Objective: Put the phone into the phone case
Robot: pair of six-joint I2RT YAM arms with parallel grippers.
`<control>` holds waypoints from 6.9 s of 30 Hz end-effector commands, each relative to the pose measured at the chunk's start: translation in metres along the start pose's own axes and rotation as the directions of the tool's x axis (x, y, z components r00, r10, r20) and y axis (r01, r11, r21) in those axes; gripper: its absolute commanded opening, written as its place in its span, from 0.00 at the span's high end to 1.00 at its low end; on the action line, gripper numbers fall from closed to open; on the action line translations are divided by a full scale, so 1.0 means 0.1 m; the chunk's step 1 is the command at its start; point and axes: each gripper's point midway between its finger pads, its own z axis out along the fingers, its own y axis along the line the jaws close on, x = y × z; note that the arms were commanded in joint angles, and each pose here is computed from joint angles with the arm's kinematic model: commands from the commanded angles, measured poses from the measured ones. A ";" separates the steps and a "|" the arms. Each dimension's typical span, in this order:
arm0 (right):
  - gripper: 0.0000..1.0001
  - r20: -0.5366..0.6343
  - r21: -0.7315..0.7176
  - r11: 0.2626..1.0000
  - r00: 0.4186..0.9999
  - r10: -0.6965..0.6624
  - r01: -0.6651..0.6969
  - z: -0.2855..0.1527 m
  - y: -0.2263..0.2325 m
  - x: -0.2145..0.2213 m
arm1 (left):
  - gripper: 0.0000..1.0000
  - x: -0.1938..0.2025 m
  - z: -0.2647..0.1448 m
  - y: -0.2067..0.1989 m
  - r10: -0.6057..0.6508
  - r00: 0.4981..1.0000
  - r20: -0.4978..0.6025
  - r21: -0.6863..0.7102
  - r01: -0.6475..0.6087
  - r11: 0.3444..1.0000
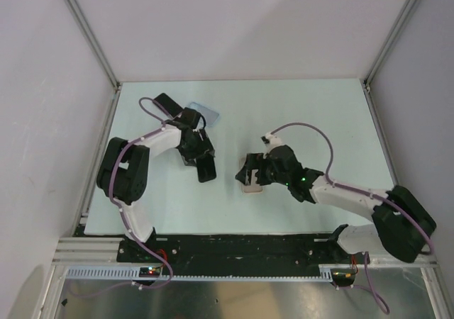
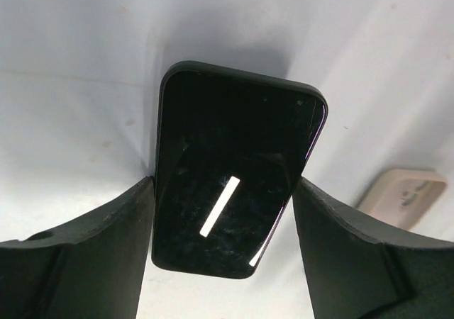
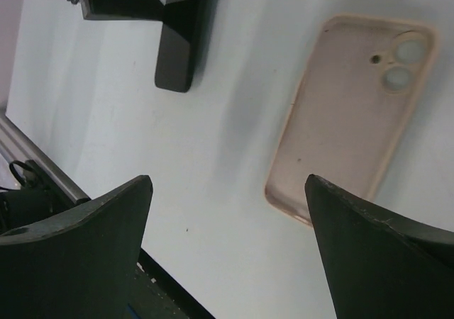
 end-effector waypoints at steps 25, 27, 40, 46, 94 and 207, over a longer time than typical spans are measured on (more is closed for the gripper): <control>0.20 -0.135 -0.114 0.993 0.990 -0.036 0.021 1.11 0.48 0.28 | 0.40 0.41 -0.18 -0.61 -0.071 0.992 -0.102 0.258 0.095 0.962; 0.21 -0.136 -0.133 0.991 0.990 -0.040 0.021 1.14 0.49 0.28 | 0.39 0.42 -0.18 -0.58 -0.067 0.993 -0.095 0.253 0.090 0.963; 0.50 -0.161 -0.192 0.981 0.986 -0.053 0.021 1.28 0.46 0.32 | 0.37 0.44 -0.21 -0.53 -0.032 0.996 -0.085 0.260 0.053 0.964; 0.86 -0.187 -0.211 0.977 0.982 -0.027 -0.013 1.35 0.51 0.31 | 0.26 0.40 -0.30 -0.57 -0.007 0.999 -0.054 0.282 0.022 0.959; 1.00 0.271 0.126 0.940 0.922 0.276 -0.318 -1.38 -0.71 -0.99 | 0.52 0.46 0.18 -1.31 0.452 0.871 0.193 -0.029 -0.456 0.890; 1.00 -0.194 -0.091 0.967 0.957 0.216 -0.236 -0.45 -0.20 -0.36 | 0.44 0.55 -0.12 -0.03 0.590 0.807 0.040 -0.081 -0.586 0.806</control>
